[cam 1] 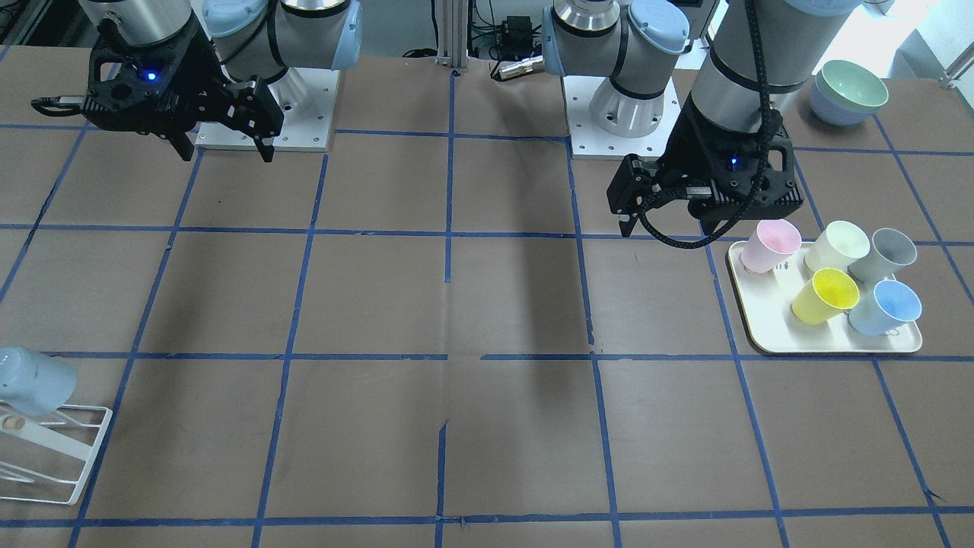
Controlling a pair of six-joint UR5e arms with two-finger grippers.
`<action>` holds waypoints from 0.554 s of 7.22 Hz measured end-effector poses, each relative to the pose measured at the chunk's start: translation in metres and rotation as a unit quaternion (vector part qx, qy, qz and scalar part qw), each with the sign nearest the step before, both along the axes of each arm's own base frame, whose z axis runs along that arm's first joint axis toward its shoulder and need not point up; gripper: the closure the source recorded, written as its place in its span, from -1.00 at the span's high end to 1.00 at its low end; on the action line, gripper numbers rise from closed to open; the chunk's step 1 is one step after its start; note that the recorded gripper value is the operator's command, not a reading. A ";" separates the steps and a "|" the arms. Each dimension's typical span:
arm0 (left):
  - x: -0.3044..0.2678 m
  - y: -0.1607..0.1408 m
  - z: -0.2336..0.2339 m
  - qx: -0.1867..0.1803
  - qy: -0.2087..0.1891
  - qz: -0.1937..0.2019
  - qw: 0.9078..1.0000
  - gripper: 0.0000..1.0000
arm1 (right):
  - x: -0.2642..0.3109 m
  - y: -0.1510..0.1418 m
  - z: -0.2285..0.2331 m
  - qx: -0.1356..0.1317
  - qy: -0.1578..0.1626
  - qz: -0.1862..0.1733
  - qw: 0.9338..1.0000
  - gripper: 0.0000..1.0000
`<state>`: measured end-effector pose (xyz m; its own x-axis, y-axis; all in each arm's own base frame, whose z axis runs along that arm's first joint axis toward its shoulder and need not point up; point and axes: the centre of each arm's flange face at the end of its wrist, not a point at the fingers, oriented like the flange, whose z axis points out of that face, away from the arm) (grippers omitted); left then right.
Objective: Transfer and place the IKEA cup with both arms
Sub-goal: 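Move the right gripper over the light blue cup on the wire rack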
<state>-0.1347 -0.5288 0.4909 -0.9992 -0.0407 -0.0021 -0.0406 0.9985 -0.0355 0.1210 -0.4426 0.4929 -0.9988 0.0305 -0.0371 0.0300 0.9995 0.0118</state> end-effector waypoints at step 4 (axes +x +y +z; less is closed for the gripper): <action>0.001 0.000 0.002 -0.002 0.000 0.001 1.000 1.00 | 0.000 -0.001 0.001 -0.005 -0.001 0.000 1.000 1.00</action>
